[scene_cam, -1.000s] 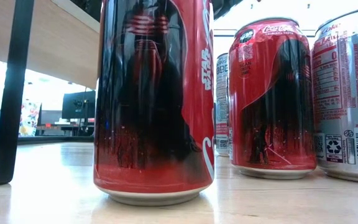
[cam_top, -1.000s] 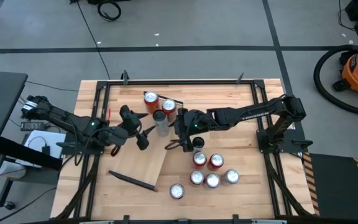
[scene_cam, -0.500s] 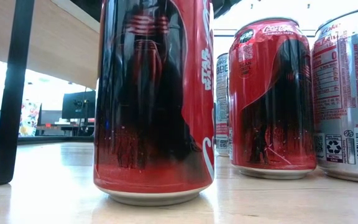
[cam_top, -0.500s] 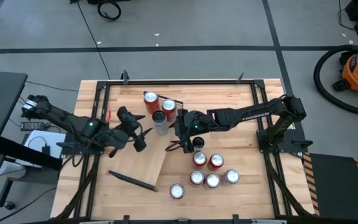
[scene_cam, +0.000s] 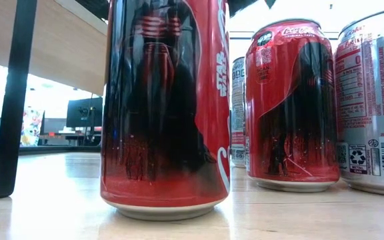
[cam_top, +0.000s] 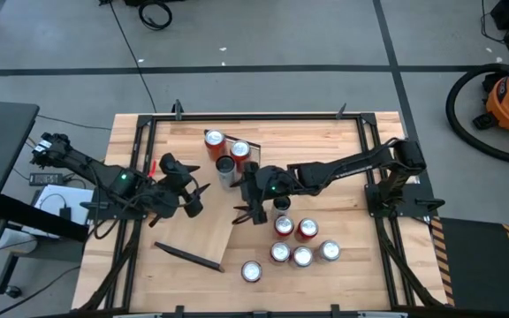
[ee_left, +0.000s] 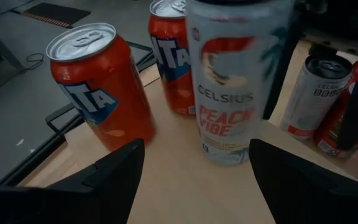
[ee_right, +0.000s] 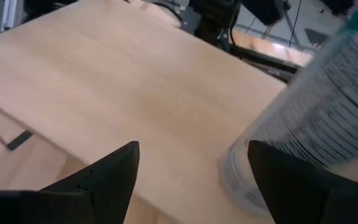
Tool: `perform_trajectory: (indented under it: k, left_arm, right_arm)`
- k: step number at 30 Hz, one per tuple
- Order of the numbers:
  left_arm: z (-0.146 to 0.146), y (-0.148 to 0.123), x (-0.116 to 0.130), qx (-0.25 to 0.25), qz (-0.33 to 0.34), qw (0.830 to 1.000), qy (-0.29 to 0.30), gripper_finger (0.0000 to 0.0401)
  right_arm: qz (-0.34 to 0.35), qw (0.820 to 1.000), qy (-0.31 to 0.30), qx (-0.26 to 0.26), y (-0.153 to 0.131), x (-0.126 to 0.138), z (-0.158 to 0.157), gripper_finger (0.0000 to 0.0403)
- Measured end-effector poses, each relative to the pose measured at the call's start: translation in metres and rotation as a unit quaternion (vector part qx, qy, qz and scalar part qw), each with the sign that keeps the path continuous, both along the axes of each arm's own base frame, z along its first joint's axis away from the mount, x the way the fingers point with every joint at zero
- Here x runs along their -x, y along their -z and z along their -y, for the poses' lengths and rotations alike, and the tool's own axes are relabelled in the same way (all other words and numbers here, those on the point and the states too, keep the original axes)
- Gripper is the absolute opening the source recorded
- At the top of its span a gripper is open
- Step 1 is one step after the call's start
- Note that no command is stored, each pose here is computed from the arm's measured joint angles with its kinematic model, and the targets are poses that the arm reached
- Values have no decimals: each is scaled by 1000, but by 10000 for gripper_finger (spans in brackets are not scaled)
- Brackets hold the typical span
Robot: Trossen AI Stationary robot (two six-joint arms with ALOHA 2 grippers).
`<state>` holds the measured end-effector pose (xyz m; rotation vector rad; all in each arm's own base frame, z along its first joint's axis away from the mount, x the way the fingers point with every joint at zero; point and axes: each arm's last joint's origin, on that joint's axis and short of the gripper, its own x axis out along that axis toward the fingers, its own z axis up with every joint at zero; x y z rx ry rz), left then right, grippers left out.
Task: Place canned beverage on shelf
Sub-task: Put the top white soda can on the shelf
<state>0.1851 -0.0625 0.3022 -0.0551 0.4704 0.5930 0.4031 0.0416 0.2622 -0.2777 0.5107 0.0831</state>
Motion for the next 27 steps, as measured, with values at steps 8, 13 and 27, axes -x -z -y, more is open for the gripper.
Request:
perform_trajectory:
  k: [8, 13, 27]
  left_arm:
    - [-1, 0, 0, -5, 1, 1000, -6, 302]
    - [-1, 0, 0, -4, 3, 1000, -7, 302]
    - [-5, -1, -1, -11, 8, 1000, -27, 302]
  right_arm:
    - [18, 1000, 13, 10, 2, -5, 0, 311]
    - [1, 998, 36, 55, 3, 0, -13, 311]
    - [-21, 981, 96, 165, 4, 6, -18, 311]
